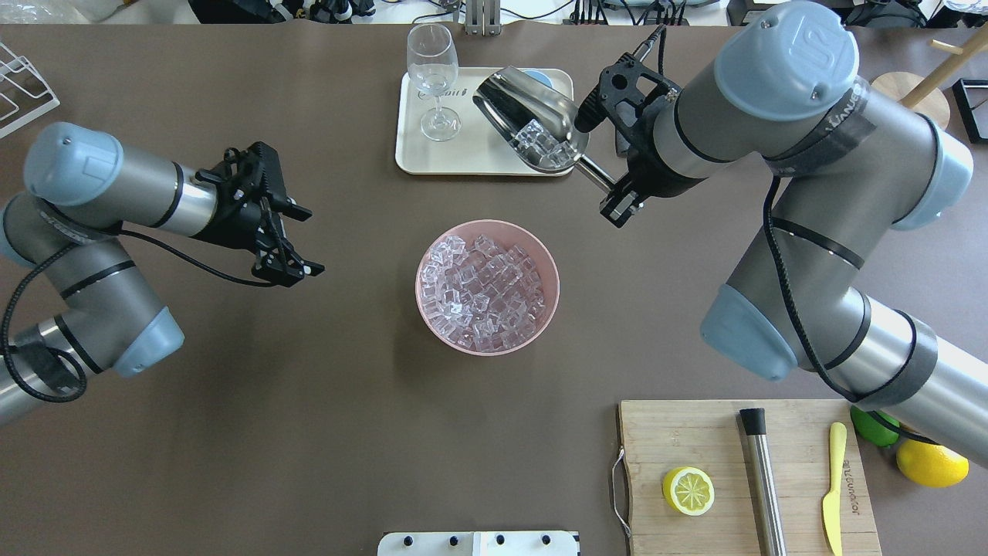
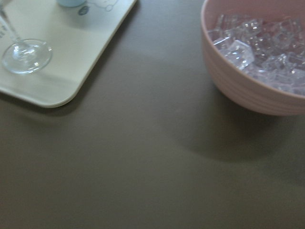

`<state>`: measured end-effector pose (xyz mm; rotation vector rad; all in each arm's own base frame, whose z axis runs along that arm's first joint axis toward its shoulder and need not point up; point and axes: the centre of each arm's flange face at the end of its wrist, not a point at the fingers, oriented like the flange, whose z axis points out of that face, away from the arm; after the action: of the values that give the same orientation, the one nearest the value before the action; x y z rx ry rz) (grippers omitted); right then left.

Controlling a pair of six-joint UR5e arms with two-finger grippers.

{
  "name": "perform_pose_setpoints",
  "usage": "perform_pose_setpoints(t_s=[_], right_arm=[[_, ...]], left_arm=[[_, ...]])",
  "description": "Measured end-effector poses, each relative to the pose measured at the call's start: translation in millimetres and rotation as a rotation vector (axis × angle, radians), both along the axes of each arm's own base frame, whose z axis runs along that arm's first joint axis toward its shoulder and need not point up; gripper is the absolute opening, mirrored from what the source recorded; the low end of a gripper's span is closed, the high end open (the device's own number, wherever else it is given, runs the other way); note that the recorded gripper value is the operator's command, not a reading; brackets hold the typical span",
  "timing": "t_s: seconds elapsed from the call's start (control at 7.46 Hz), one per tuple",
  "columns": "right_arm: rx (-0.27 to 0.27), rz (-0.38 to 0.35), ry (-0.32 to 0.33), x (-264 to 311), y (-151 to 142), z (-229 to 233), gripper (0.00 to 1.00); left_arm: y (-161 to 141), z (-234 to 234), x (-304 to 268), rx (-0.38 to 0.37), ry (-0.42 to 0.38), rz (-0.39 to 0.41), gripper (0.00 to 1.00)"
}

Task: Put ice in cup with scoop
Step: 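Move the scoop with the right gripper over the small blue cup on the tray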

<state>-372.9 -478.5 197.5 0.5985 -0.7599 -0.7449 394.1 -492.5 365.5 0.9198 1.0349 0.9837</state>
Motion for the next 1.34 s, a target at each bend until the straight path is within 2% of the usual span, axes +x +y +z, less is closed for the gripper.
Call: perform_pose_setpoints(t_s=[0.27,0.54,0.8,1.07,1.21,1.34], right_arm=[[-0.119,-0.006,0.021,15,-32,23,0.00],[-0.249,-0.020,0.044,18,-64,27,0.00],[-0.383,-0.030,0.096,13,-101,22,0.00],[-0.458,-0.076,0.198,2,-122,19,0.00],[-0.483,-0.100,0.244,-5,-133,19,0.00],[-0.496,-0.117,0.284,-13,-145,19,0.00]], left_arm=[[-24,23,-58,-0.116,-0.101,-0.092,0.98],[-37,51,-117,-0.253,-0.210,-0.179,0.98],[-43,99,-220,-0.469,-0.334,-0.330,0.98],[-29,147,-292,-0.738,-0.462,-0.419,0.98],[-20,169,-322,-0.836,-0.475,-0.439,0.98],[-9,192,-349,-0.913,-0.450,-0.431,0.98]])
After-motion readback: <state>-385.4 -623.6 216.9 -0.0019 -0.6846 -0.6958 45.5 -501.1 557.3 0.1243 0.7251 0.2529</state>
